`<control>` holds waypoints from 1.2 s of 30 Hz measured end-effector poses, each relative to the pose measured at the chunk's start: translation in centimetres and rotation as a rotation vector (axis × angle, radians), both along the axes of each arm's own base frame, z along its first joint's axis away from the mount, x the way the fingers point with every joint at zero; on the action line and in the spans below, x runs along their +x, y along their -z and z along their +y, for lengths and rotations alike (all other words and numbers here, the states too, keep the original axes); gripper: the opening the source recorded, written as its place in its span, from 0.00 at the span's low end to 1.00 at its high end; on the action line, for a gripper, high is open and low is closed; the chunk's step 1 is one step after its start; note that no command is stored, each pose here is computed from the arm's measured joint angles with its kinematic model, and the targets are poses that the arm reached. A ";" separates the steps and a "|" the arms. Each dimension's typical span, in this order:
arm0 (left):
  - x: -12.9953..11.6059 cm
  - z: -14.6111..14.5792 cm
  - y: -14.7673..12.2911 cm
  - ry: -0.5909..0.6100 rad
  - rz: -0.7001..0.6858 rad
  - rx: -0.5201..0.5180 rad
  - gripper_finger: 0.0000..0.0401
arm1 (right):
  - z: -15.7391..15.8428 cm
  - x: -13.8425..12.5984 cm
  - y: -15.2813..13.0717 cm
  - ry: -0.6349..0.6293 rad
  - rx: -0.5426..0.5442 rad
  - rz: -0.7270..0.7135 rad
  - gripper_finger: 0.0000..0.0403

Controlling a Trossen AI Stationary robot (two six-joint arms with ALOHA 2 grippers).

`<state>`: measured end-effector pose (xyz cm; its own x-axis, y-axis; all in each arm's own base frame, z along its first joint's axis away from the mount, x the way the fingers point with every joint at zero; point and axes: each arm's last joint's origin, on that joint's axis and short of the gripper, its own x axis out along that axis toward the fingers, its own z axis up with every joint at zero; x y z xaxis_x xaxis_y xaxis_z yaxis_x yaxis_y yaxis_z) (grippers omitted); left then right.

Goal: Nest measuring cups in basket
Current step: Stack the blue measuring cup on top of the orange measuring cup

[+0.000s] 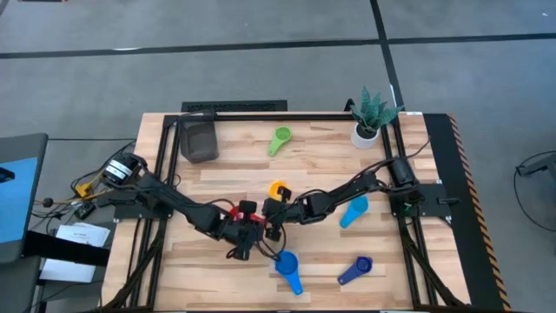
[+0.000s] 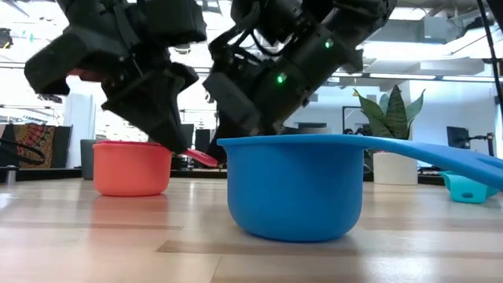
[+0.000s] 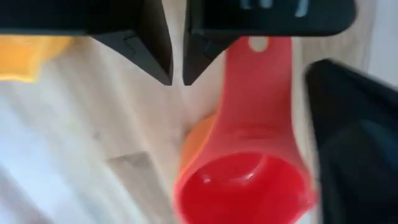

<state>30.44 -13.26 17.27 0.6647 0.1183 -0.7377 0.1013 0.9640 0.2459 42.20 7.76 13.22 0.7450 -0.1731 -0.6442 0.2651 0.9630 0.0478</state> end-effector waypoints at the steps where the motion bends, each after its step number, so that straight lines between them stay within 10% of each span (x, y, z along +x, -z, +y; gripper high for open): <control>1: 0.0 -0.1 -0.3 -0.004 -0.008 0.007 0.00 | 0.0 -0.2 -0.4 0.007 -0.012 0.010 0.17; 11: 1.7 -0.8 -3.2 0.121 -0.174 -0.084 0.03 | 2.1 -5.2 -5.4 0.124 -0.130 0.173 0.29; 23: 4.2 0.9 -3.8 0.099 -0.331 -0.262 0.32 | 5.1 -15.1 -11.0 0.405 -0.241 0.235 0.38; 36: 8.0 -0.4 -2.5 0.180 -0.207 -0.278 0.42 | 5.9 -17.0 -11.5 0.485 -0.201 0.173 0.34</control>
<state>38.40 -13.61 19.77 0.7947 -0.1997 -0.5731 0.2508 0.9680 0.0104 25.21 13.64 24.73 0.4358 -0.6019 -0.6691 0.6682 0.7145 -0.2075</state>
